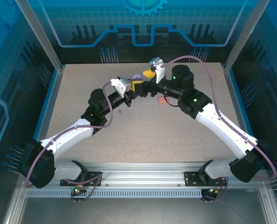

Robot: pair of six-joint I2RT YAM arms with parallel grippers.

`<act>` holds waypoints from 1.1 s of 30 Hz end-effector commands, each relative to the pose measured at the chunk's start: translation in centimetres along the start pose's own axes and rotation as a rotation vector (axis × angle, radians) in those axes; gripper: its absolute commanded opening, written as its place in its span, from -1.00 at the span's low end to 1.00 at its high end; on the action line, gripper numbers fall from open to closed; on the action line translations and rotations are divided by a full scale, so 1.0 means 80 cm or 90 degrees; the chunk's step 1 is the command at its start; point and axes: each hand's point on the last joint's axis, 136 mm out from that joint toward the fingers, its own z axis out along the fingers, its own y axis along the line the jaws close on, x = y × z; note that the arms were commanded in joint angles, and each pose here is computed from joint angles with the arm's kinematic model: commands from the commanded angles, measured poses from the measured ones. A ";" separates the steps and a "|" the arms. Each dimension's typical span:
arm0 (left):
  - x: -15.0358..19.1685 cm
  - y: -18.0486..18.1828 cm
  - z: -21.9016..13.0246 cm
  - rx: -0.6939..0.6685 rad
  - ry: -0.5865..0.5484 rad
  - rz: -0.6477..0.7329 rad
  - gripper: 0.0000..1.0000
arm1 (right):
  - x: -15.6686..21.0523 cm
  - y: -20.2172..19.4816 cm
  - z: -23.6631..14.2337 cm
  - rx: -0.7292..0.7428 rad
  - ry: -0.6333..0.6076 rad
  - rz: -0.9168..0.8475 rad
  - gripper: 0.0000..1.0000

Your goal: Insert the wireless bluetooth earbuds into the charging case

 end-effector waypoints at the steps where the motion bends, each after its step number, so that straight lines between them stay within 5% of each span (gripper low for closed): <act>1: -0.019 0.009 0.002 -0.025 -0.037 0.002 -1.00 | -0.068 0.008 -0.052 0.002 -0.092 0.036 0.71; 6: -0.013 0.016 -0.004 -0.048 -0.032 0.012 -1.00 | -0.067 -0.013 -0.080 0.043 -0.101 0.068 0.76; 13: -0.010 0.040 -0.022 -0.106 -0.021 0.009 -1.00 | 0.011 -0.085 -0.070 0.181 0.000 0.178 0.77; 24: -0.009 0.096 -0.078 -0.225 -0.009 -0.028 -1.00 | 0.218 -0.137 0.042 0.253 0.301 0.320 0.62; 33: 0.002 0.131 -0.115 -0.299 -0.002 -0.063 -1.00 | 0.326 -0.130 0.133 0.328 0.483 0.354 0.50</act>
